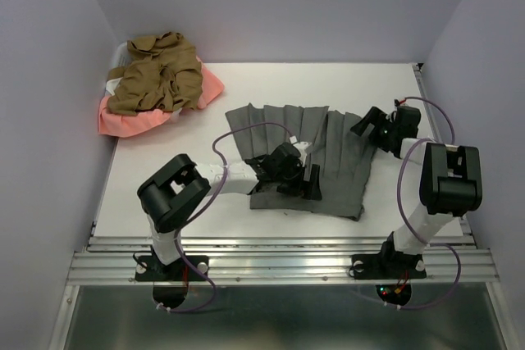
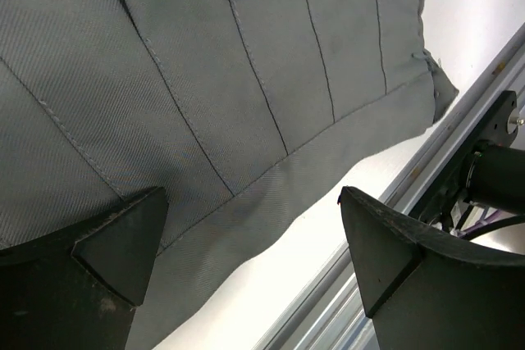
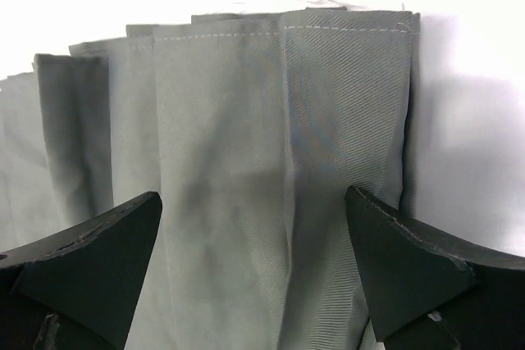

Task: Fold and stack the skirts

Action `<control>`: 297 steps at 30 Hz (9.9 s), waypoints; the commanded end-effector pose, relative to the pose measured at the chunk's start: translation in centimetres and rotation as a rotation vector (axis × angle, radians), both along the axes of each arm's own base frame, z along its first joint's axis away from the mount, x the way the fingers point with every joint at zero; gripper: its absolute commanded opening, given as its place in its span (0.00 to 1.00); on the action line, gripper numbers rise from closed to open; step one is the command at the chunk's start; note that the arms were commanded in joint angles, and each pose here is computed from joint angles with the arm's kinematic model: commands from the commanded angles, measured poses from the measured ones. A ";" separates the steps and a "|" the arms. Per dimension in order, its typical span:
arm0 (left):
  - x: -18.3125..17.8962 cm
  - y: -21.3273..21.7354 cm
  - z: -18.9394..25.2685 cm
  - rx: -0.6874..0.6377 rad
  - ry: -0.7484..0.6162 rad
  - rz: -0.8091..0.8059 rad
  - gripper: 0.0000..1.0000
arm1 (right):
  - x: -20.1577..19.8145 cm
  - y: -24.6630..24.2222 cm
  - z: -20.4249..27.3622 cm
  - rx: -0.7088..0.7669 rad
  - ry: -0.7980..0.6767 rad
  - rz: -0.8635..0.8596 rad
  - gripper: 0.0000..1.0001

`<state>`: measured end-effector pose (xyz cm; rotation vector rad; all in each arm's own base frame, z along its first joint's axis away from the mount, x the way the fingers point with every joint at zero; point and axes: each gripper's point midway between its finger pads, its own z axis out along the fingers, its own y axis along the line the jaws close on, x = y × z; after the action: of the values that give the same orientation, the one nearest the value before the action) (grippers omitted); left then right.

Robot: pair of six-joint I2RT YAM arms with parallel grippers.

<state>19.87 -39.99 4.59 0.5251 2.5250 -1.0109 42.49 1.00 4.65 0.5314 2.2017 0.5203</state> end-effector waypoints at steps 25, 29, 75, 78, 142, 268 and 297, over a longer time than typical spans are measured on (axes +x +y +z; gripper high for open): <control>5.7 3.8 12.2 0.010 -0.284 0.274 0.99 | 2.9 4.4 12.0 -0.061 -0.194 0.332 1.00; 10.1 8.8 13.0 -0.002 -0.301 0.426 0.99 | -0.1 7.7 13.8 -0.073 -0.207 0.327 1.00; 24.2 21.5 7.7 0.110 -0.266 0.626 0.99 | -1.8 16.8 9.9 -0.244 -0.155 0.419 1.00; 24.8 21.9 8.3 0.143 -0.251 0.634 0.99 | 1.1 17.0 8.9 -0.332 -0.129 0.376 1.00; 22.4 21.5 9.2 0.074 -0.247 0.576 0.99 | 4.2 28.8 16.5 -0.428 -0.229 0.303 1.00; 21.8 32.3 -1.5 0.285 -0.047 0.867 0.00 | -28.0 34.6 -1.5 -0.780 0.035 0.887 0.47; 20.1 35.7 14.6 0.160 -0.346 1.128 0.00 | -32.3 39.0 9.5 -0.312 -0.170 1.135 0.01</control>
<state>39.90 -5.57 14.63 -0.5671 2.1673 -0.2836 11.69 38.08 10.52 -0.9477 2.2736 0.5019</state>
